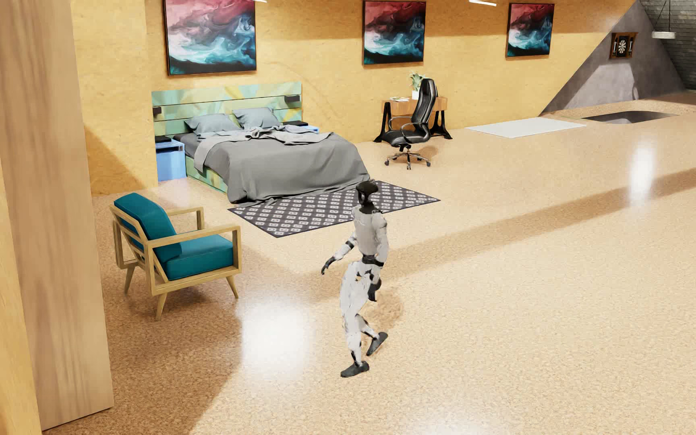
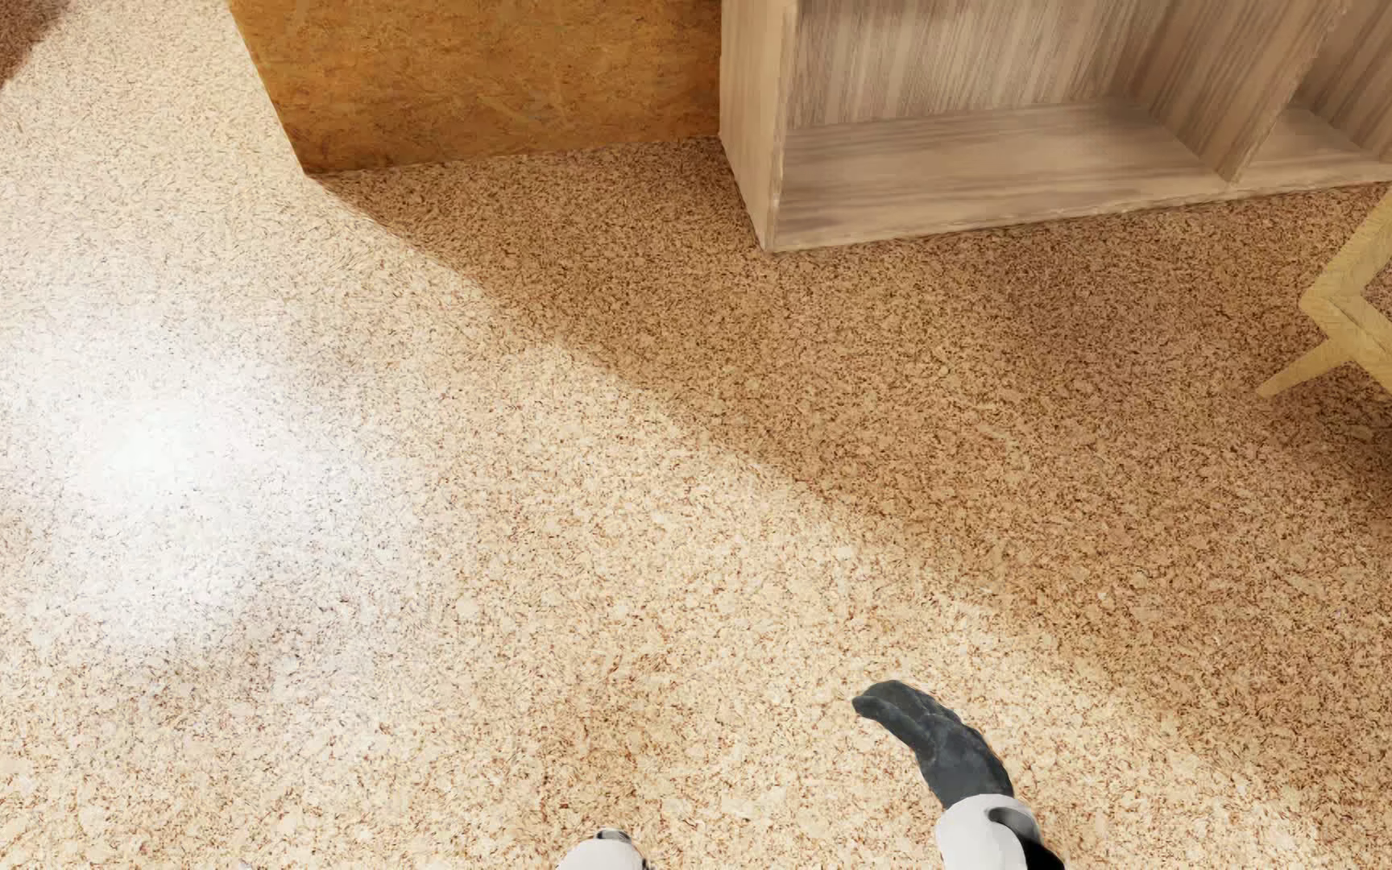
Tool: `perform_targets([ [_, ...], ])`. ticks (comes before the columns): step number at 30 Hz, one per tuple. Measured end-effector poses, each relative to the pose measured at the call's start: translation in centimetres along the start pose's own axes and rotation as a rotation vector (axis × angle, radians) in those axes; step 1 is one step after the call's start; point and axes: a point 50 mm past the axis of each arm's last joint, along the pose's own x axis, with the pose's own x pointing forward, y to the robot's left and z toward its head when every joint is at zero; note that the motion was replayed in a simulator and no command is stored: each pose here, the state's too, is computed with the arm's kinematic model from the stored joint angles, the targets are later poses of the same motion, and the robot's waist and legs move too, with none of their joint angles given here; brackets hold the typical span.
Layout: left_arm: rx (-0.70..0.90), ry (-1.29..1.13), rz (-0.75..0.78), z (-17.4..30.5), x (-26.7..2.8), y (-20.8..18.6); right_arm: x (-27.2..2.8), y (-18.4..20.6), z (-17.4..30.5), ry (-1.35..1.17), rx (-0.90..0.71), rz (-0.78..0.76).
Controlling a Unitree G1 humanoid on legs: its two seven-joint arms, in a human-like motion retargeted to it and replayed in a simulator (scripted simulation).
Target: Approach the bed
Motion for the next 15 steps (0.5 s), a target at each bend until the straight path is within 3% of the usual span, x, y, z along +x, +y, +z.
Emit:
perform_targets([
  [2, 0.15, 0.065, 0.043, -0.7, 0.3, 3.4, -0.4, 0.8, -1.9, 0.105, -0.033, 0.03],
  [3, 0.12, 0.111, 0.155, -1.1, 0.2, 6.2, -0.6, 1.6, -2.8, 0.146, -0.064, 0.093],
  [6, -0.295, 0.022, 0.592, -0.3, -1.9, 14.7, -2.3, 3.8, -6.4, 0.294, -0.142, 0.296],
  [7, -0.346, -0.079, 0.705, 0.7, -3.1, 17.6, -2.9, 4.1, -7.4, 0.346, -0.146, 0.326],
  [10, -0.168, -0.3, 1.031, 4.4, -8.3, 24.7, -4.6, 4.8, -9.2, 0.444, -0.089, 0.271],
  [12, -0.264, -0.384, 1.17, 5.7, -10.2, 25.5, -5.3, 5.2, -9.9, 0.465, -0.107, 0.31],
  [14, -0.389, -0.469, 1.137, 6.9, -10.1, 23.9, -5.1, 4.8, -10.2, 0.448, -0.172, 0.349],
  [15, -0.327, -0.497, 1.062, 7.5, -9.4, 22.6, -4.9, 4.3, -10.1, 0.444, -0.164, 0.316],
])
